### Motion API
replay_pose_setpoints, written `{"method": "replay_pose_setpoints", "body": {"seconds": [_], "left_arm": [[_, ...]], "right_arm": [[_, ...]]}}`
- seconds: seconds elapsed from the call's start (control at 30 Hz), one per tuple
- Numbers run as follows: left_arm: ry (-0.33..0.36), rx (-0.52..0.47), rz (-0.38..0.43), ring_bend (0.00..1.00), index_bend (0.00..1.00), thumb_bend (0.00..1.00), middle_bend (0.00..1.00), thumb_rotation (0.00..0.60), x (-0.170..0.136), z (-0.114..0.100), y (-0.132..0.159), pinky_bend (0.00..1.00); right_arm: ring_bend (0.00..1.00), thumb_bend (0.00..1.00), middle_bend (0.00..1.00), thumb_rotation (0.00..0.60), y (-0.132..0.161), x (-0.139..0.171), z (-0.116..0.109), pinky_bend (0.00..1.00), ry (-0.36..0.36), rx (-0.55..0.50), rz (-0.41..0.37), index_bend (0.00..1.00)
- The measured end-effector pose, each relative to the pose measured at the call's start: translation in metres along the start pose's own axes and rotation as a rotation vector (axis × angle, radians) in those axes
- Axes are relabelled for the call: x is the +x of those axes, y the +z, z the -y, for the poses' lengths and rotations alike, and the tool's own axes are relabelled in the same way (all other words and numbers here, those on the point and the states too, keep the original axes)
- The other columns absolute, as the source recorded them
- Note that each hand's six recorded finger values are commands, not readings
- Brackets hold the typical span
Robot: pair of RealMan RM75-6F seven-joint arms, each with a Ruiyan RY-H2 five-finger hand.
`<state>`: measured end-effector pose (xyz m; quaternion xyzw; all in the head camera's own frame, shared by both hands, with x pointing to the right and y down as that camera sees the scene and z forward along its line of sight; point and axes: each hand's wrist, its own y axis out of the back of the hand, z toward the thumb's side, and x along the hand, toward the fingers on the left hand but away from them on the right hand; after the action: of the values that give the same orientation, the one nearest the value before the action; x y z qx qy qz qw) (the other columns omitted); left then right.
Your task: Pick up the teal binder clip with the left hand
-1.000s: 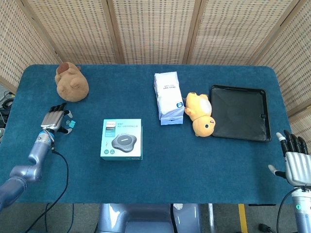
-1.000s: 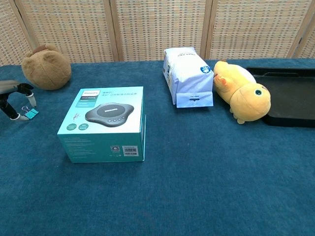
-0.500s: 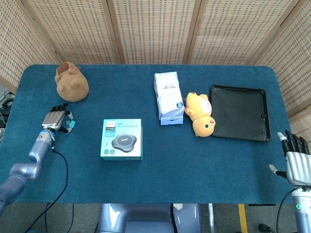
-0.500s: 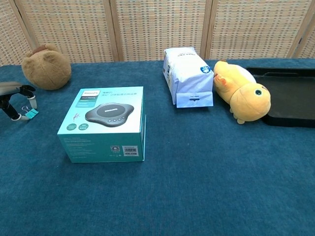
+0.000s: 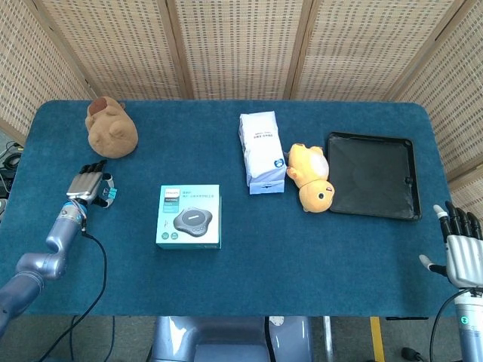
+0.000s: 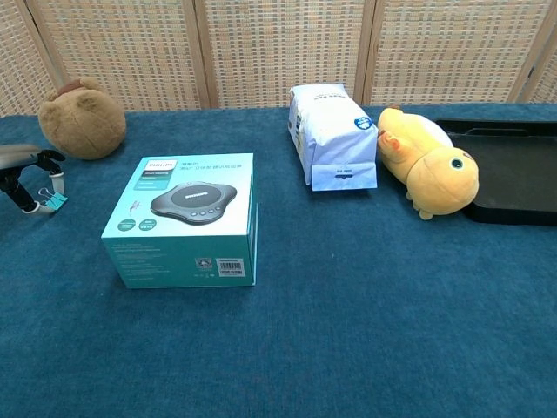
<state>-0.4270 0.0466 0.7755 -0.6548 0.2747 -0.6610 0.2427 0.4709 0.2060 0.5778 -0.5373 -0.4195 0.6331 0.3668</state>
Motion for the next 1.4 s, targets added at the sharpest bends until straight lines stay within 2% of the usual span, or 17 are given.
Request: {"method": "replay_pose_setpoints", "body": {"seconds": [0.2,0.4,0.57,0.8,1.0,1.23,1.4], "left_arm": [[0.024,-0.022,0.032,0.0,0.55,0.34,0.0,0.6,-0.006,-0.004,0.004,0.0],[0.044,-0.051,0.096,0.0,0.55,0.34,0.0,0.6,-0.021,-0.009,0.012,0.0],[0.053,-0.059,0.172,0.0,0.55,0.34,0.0,0.6,-0.038,-0.01,0.028,0.0],[0.028,-0.052,0.27,0.0,0.56,0.34,0.0,0.6,-0.061,-0.004,0.06,0.0],[0.02,-0.021,0.298,0.0,0.56,0.34,0.0,0.6,-0.066,0.002,0.076,0.0],[0.008,-0.005,0.319,0.0,0.56,0.33,0.0,0.6,-0.066,0.02,0.102,0.0],[0.006,-0.027,0.318,0.0,0.56,0.33,0.0,0.6,-0.066,0.029,0.112,0.0]], "right_arm": [[0.0,0.0,0.0,0.6,0.0,0.0,-0.001,0.0,-0.001,-0.006,-0.001,0.08],[0.0,0.0,0.0,0.6,0.0,0.001,-0.003,0.0,-0.001,-0.016,-0.003,0.08],[0.0,0.0,0.0,0.6,0.001,0.003,-0.006,0.0,-0.004,-0.026,-0.008,0.08],[0.0,0.0,0.0,0.6,0.0,0.004,-0.008,0.0,-0.008,-0.036,-0.007,0.09],[0.0,0.0,0.0,0.6,-0.001,0.003,-0.009,0.0,-0.007,-0.04,-0.006,0.09],[0.0,0.0,0.0,0.6,-0.003,0.003,-0.01,0.0,-0.008,-0.049,-0.001,0.09],[0.0,0.0,0.0,0.6,-0.003,0.003,-0.012,0.0,-0.009,-0.054,-0.001,0.09]]}}
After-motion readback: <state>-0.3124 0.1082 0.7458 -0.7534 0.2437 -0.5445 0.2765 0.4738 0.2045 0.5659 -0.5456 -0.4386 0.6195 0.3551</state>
